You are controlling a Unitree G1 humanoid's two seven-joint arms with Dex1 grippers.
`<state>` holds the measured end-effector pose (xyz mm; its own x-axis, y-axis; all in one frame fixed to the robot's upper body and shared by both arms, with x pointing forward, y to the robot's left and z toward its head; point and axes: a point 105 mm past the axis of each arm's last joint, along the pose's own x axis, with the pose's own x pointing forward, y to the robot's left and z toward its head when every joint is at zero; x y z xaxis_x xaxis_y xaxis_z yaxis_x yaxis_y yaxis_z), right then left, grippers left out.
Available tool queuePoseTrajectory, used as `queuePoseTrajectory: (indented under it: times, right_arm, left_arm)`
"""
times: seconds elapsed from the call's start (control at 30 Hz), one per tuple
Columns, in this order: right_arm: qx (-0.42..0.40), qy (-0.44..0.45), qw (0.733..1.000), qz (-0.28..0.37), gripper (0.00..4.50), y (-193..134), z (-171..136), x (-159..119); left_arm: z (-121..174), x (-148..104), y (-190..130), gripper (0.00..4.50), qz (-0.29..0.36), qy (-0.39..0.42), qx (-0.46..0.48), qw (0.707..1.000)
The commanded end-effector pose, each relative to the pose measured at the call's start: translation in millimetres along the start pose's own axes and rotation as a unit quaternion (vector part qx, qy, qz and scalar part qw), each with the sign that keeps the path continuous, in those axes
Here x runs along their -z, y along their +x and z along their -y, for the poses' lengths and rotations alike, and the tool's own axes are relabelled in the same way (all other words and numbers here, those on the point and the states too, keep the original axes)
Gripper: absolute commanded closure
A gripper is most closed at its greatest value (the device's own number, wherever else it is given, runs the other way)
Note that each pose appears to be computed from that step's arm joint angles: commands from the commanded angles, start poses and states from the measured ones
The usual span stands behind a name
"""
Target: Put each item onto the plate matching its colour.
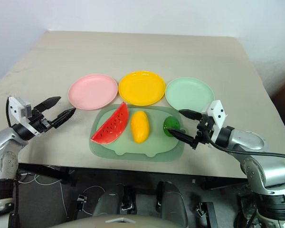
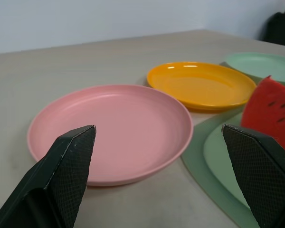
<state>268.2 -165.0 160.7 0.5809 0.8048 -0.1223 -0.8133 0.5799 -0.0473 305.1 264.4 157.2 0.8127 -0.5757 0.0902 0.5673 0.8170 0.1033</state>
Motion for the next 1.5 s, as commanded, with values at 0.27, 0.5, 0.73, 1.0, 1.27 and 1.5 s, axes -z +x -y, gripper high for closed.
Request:
queuePoseTrajectory:
  times: [0.27, 0.5, 0.73, 1.0, 1.27, 1.5]
  right_arm:
    - [0.002, -0.030, 0.999, 0.015, 0.00, -3, 9, -15]
    - [0.008, -0.030, 0.999, 0.007, 0.00, -4, 8, -15]
    - [0.013, -0.025, 1.000, 0.002, 0.00, -6, 6, -16]
    - [0.010, -0.020, 1.000, -0.011, 0.00, -8, 3, -15]
    - [0.011, 0.009, 0.999, -0.042, 0.00, -4, -4, -7]
    - [0.029, 0.008, 0.996, -0.080, 0.00, -3, 2, 5]
  left_arm:
    - [2, -19, 6, 0.03, 0.023, 0.022, 0.006, 0.999]
    - [14, -21, 12, 0.03, 0.033, 0.007, 0.046, 0.998]
    - [41, -28, 12, 0.03, 0.032, -0.034, 0.139, 0.989]
    - [54, -28, 10, 0.03, -0.006, -0.004, 0.198, 0.980]
    - [66, -24, 16, 0.03, 0.006, 0.015, 0.202, 0.979]
    - [70, -21, 23, 0.03, 0.012, 0.019, 0.193, 0.981]
